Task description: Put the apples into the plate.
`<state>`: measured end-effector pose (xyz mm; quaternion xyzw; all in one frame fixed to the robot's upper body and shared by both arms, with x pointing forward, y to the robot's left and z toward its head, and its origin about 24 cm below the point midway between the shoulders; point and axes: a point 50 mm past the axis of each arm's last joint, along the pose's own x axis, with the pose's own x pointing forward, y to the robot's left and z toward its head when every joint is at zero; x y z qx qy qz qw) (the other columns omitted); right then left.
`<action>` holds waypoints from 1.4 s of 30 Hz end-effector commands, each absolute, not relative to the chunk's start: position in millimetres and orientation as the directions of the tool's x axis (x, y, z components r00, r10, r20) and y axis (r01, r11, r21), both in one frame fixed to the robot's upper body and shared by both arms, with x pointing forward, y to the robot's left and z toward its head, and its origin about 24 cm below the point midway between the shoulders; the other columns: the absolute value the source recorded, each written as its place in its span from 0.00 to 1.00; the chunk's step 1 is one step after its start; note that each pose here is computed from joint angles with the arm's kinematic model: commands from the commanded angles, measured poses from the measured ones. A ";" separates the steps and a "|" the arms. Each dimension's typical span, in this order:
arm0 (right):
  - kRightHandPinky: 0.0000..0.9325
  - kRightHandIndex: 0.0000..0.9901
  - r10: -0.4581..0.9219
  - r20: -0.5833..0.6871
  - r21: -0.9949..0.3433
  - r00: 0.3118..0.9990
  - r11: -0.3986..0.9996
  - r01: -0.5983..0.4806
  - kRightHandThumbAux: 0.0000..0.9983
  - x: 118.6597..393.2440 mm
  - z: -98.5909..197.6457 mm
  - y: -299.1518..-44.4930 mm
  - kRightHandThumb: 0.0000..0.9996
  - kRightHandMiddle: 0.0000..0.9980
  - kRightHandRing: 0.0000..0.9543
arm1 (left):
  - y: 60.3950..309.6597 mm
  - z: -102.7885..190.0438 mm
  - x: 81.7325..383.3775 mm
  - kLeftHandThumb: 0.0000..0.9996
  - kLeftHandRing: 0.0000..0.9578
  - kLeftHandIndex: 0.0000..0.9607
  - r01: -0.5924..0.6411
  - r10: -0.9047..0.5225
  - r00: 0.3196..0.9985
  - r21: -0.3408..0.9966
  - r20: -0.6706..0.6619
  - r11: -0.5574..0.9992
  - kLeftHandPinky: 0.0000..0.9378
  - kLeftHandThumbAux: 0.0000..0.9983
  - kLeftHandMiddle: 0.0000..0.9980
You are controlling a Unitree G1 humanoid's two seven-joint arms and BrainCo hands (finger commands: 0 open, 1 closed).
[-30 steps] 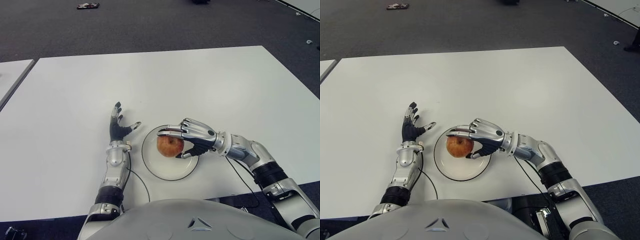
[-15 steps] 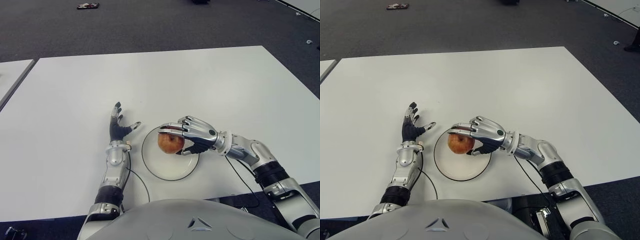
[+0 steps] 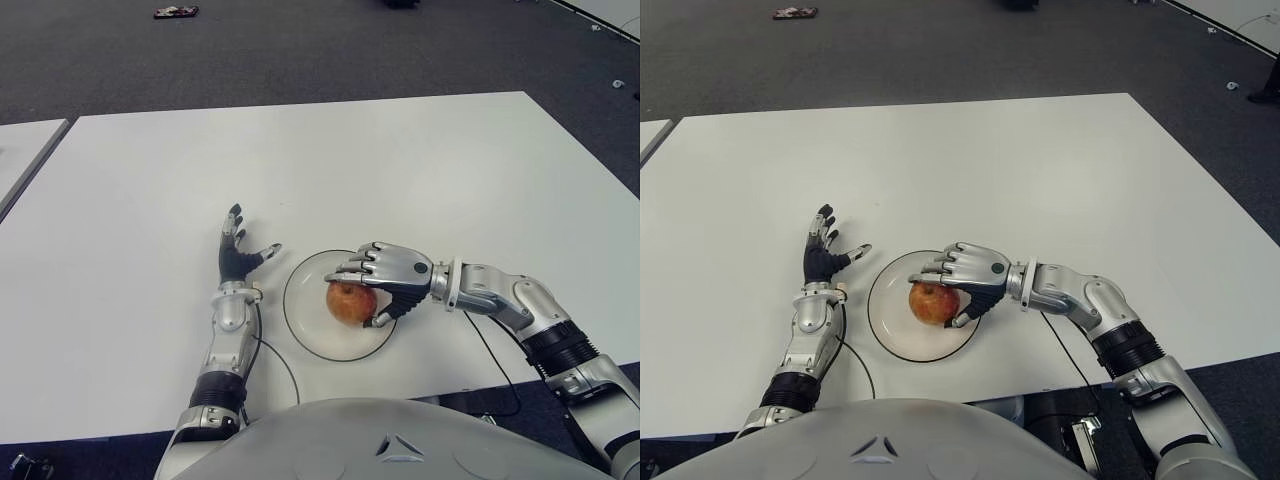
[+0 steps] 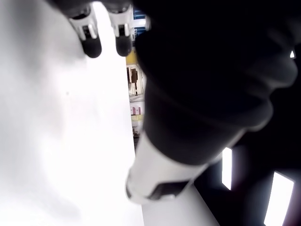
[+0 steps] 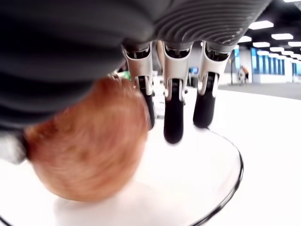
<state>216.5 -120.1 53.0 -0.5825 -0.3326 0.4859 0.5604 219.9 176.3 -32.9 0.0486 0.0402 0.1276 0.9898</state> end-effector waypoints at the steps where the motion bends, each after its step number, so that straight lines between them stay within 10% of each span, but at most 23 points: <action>1: 0.00 0.00 0.942 -0.169 -0.982 0.291 -0.135 -0.136 0.23 219.0 59.8 -118.5 0.10 0.00 0.00 | 176.4 -32.5 221.6 0.00 0.01 0.00 -0.242 0.250 0.966 0.107 -0.072 0.964 0.03 0.49 0.02; 42: 0.00 0.00 0.946 -0.138 -0.988 0.294 -0.109 -0.112 0.24 228.1 73.5 -120.9 0.09 0.00 0.00 | 177.3 -34.1 222.6 0.00 0.01 0.00 -0.243 0.251 0.965 0.101 -0.078 0.965 0.02 0.50 0.02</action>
